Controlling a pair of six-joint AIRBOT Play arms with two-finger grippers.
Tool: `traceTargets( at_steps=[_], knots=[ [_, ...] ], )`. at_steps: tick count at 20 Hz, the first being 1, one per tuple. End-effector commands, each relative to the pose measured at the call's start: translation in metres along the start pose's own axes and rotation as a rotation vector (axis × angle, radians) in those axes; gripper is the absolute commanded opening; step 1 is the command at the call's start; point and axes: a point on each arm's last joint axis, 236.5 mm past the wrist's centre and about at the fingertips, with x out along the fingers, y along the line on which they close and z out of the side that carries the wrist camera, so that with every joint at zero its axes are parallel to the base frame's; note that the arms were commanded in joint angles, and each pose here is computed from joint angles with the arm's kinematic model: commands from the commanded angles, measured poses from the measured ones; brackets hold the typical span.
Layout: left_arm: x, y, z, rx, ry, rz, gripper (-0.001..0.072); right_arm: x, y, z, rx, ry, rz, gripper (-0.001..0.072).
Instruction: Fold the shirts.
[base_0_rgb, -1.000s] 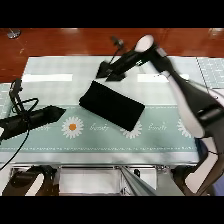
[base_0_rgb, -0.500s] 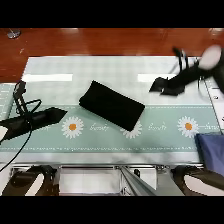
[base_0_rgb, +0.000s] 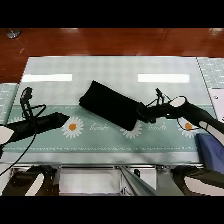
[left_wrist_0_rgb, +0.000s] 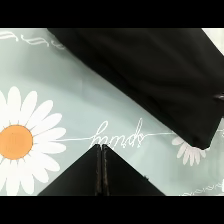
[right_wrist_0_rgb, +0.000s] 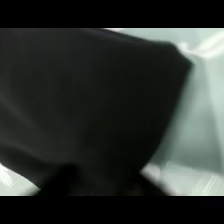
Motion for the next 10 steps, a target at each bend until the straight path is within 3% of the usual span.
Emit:
traceTargets(
  at_steps=[1, 6, 10],
  knots=[
    [0.001, 0.001, -0.001, -0.004, 0.003, -0.001, 0.0031, 0.011, 0.037, -0.001, -0.109, 0.096, 0.108, 0.0012],
    [0.001, 0.001, 0.000, -0.005, -0.001, -0.001, 0.0031, -0.061, 0.139, 0.048, -0.474, 0.028, 0.126, 0.0018],
    [0.001, 0.000, 0.000, -0.004, -0.001, -0.001, 0.0031, -0.160, 0.184, 0.099, -0.529, -0.167, -0.030, 0.0019]
  ],
)
